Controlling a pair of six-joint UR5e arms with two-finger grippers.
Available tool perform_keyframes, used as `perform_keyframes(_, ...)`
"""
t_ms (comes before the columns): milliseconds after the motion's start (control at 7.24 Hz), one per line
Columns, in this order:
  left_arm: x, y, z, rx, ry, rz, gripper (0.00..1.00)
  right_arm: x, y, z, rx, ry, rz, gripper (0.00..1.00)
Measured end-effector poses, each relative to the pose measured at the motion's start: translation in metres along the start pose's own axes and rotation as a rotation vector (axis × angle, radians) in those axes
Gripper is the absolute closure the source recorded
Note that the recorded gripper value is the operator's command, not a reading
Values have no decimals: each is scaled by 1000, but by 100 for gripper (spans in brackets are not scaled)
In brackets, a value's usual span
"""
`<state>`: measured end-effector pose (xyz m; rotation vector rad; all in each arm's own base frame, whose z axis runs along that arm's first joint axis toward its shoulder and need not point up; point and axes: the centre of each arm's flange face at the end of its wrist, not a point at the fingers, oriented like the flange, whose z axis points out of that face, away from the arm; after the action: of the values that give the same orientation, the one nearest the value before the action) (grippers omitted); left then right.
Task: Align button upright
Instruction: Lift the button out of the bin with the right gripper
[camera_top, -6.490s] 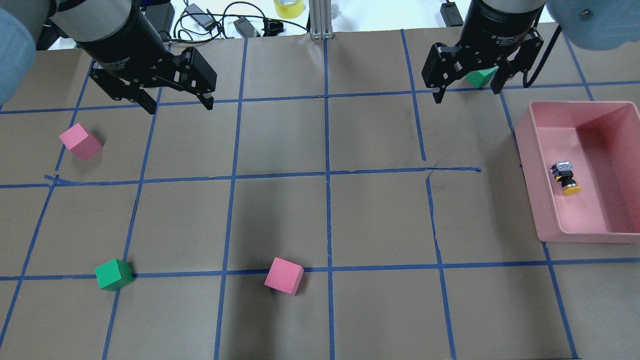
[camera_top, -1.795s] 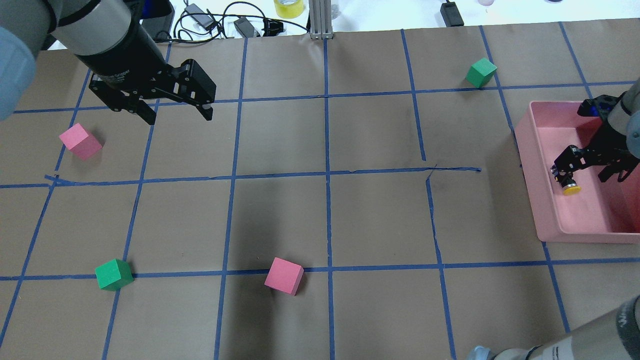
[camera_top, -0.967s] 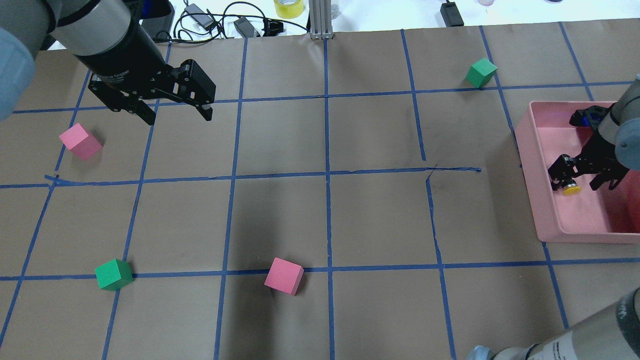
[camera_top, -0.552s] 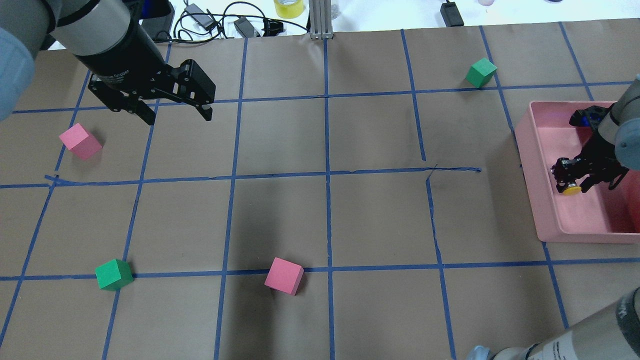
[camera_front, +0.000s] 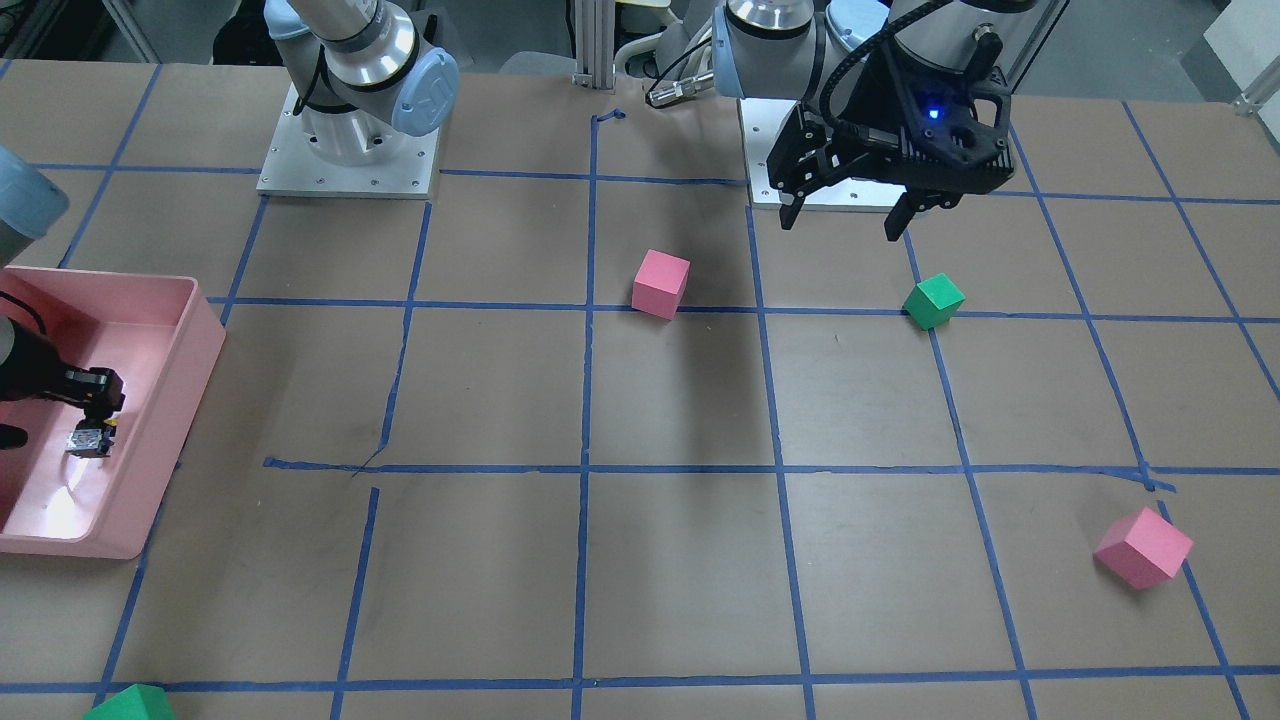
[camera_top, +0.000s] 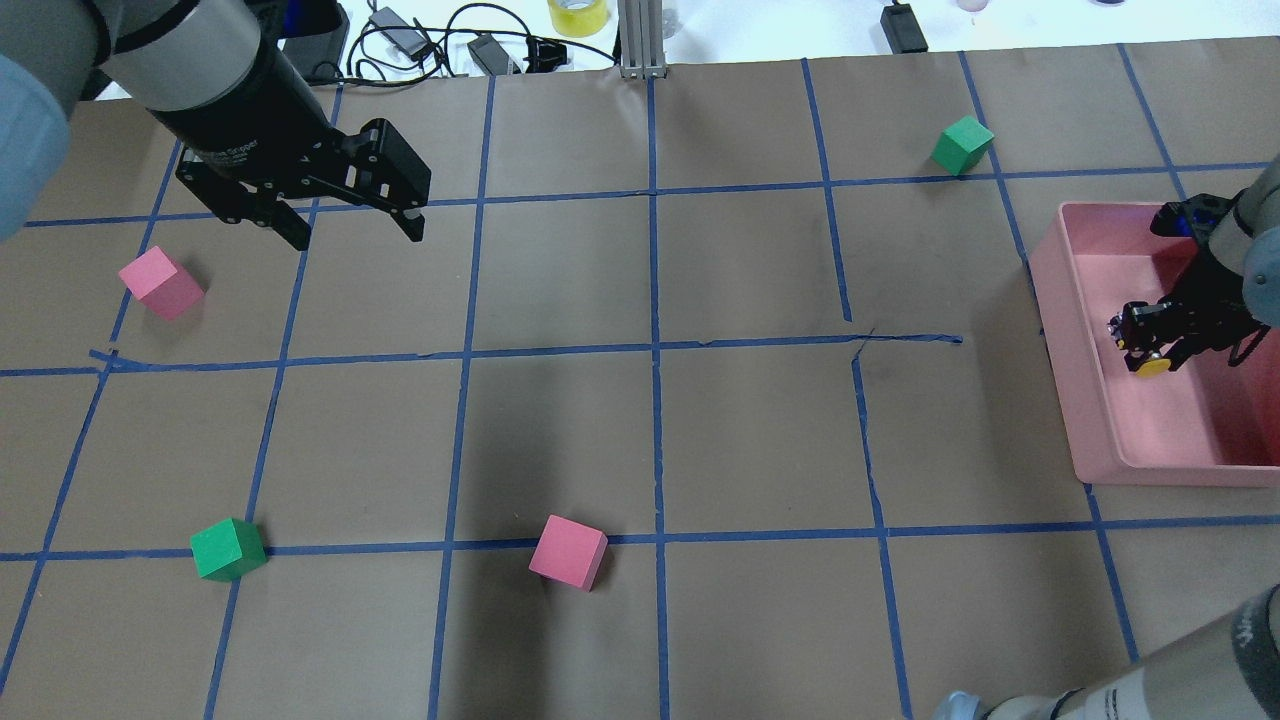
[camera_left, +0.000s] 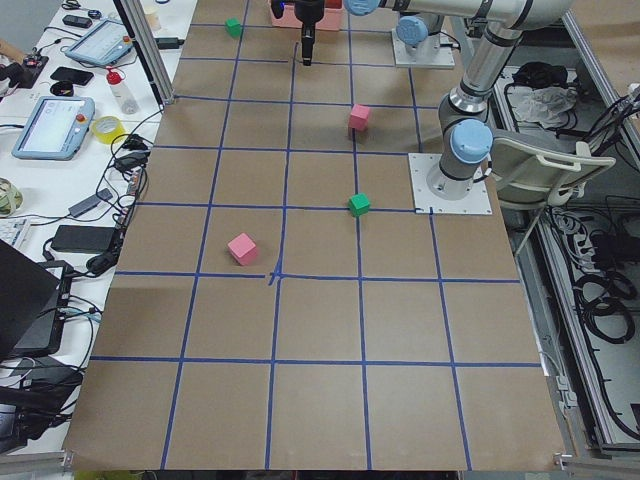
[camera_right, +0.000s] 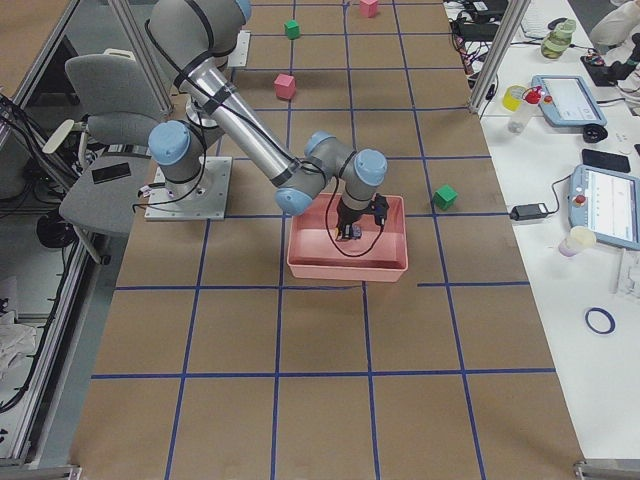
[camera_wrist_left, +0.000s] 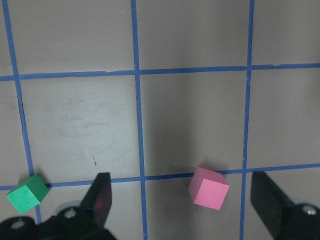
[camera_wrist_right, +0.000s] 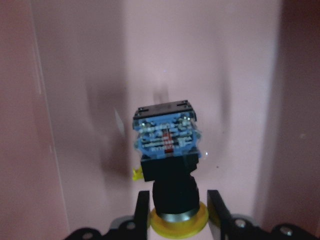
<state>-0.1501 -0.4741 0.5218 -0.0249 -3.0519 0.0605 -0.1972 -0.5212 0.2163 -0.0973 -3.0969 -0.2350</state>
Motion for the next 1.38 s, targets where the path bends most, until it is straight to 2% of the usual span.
perform_keyframes(552, 0, 0, 0, 0, -1, 0, 0, -17, 0, -71, 80, 42, -31, 100)
perform_keyframes(967, 0, 1, 0, 1, -1, 1, 0, -90, -17, -149, 139, 78, -168, 100)
perform_keyframes(1381, 0, 1, -1, 1, -1, 1, 0, -159, -28, -151, 159, -3, -205, 100)
